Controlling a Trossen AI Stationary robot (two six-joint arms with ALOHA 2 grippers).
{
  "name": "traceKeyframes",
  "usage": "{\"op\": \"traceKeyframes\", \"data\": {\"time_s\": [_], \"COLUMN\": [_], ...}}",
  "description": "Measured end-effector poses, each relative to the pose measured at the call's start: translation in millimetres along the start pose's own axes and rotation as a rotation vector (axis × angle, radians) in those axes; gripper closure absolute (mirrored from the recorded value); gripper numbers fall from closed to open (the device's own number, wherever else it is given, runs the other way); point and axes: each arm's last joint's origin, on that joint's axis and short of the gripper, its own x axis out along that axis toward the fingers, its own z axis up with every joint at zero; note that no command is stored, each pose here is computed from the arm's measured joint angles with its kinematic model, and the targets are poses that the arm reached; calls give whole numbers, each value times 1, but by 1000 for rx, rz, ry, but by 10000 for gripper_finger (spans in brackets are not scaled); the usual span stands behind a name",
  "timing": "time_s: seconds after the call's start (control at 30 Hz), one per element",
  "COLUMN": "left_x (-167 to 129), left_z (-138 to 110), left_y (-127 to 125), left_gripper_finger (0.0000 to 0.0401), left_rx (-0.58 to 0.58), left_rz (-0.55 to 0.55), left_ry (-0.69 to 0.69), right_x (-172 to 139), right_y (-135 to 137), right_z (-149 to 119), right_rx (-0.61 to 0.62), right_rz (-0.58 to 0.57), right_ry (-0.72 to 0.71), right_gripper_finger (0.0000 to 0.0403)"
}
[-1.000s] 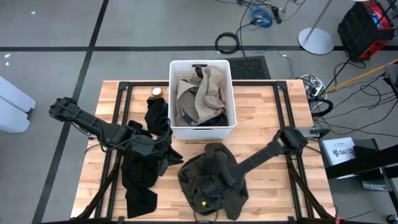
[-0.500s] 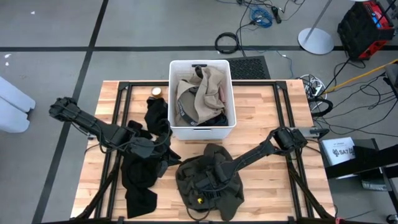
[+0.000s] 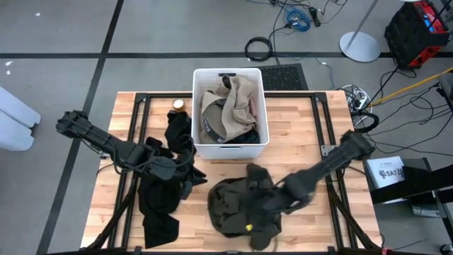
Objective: Fold laundry
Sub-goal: Put the folded black jacket into the white laundry bin
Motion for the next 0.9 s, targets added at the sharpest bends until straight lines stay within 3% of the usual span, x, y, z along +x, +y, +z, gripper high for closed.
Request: {"op": "traceKeyframes", "data": {"time_s": [0.47,0.73,0.83,0.9], "left_x": [0,0,0,0], "left_z": [0,0,0,-1], "left_y": [1,2,2,2], "left_gripper_finger": [280,280,280,280], "left_rx": [2,29,45,55], "left_rz": [31,39,39,40], "left_ry": [-19,-14,-15,-13], "right_x": [-119,-180,-190,-186], "right_y": [-23,-66,-87,-94], "right_z": [8,24,24,17], "right_rx": [39,45,82,87], "right_rz": [-160,-352,-377,-282], "right_ry": [-517,-829,-855,-800], "right_gripper_finger": [391,391,391,391]}}
